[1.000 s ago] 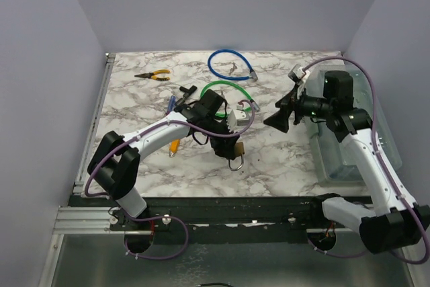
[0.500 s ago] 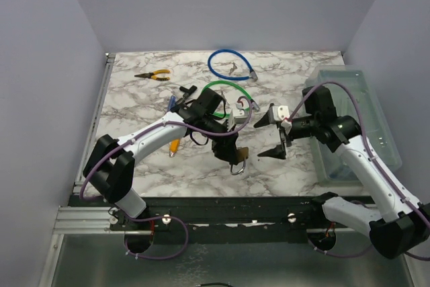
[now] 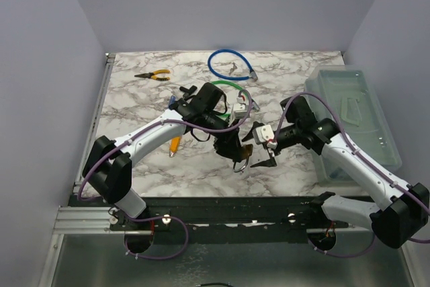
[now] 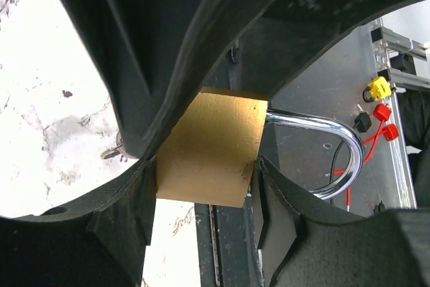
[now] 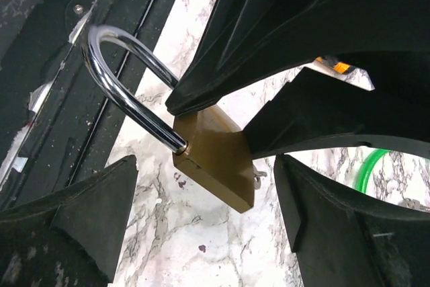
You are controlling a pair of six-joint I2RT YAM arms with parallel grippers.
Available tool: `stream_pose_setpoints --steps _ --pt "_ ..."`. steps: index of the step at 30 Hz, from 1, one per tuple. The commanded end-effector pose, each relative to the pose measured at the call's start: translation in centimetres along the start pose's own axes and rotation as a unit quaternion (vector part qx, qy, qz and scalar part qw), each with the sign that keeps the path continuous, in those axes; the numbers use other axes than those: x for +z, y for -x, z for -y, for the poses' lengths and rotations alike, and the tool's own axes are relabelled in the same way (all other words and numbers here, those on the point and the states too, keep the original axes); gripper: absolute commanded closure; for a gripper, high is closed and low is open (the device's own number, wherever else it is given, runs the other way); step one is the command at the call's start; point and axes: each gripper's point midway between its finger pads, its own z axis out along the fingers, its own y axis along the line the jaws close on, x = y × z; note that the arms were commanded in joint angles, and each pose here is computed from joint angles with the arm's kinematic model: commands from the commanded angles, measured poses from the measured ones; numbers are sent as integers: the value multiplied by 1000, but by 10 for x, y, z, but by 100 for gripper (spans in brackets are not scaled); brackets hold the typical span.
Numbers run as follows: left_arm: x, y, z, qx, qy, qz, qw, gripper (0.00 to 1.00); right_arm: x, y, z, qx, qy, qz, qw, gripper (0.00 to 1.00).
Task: Lock with the key
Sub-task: Pick up the lock from the center of the board.
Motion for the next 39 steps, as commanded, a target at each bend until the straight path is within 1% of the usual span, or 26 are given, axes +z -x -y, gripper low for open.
stream_pose_setpoints --steps 1,4,13,16,18,19,20,22,26,27,30,32,35,37,39 --pt "-13 41 39 61 -55 46 996 100 8 -6 8 -44 -7 -2 999 15" --pt "-14 44 41 60 -59 48 995 100 13 -5 10 -53 -8 2 999 20" --pt "-15 47 47 60 -69 52 994 100 17 -8 16 -72 -29 4 997 51" --pt "-16 45 48 59 -70 52 994 100 16 -5 19 -68 -35 7 997 68" --pt "-17 43 49 58 -64 52 995 100 15 -2 19 -62 -37 9 997 85" --pt "-17 40 49 58 -58 51 995 94 14 1 20 -60 -37 9 997 94" --pt "-19 38 48 55 -49 50 996 80 12 2 20 -53 -38 8 998 99" --pt "-26 34 43 45 -30 55 997 54 9 5 21 -37 -42 3 998 99" --pt "-66 37 22 46 45 92 994 36 4 0 18 12 -51 -19 998 100" --pt "-78 39 16 47 66 102 991 33 4 -1 16 20 -50 -23 998 100" --pt "-108 45 1 57 127 124 982 31 3 -5 13 58 -52 -34 996 100" --pt "-119 47 0 74 149 127 978 30 3 -8 14 81 -55 -41 994 100" --pt "-123 47 11 95 152 121 976 29 3 -15 22 122 -64 -62 988 100" --pt "-122 43 17 100 153 117 976 29 3 -17 27 149 -67 -74 984 100" --pt "-117 37 21 119 158 105 975 30 4 -19 30 173 -65 -84 979 100"
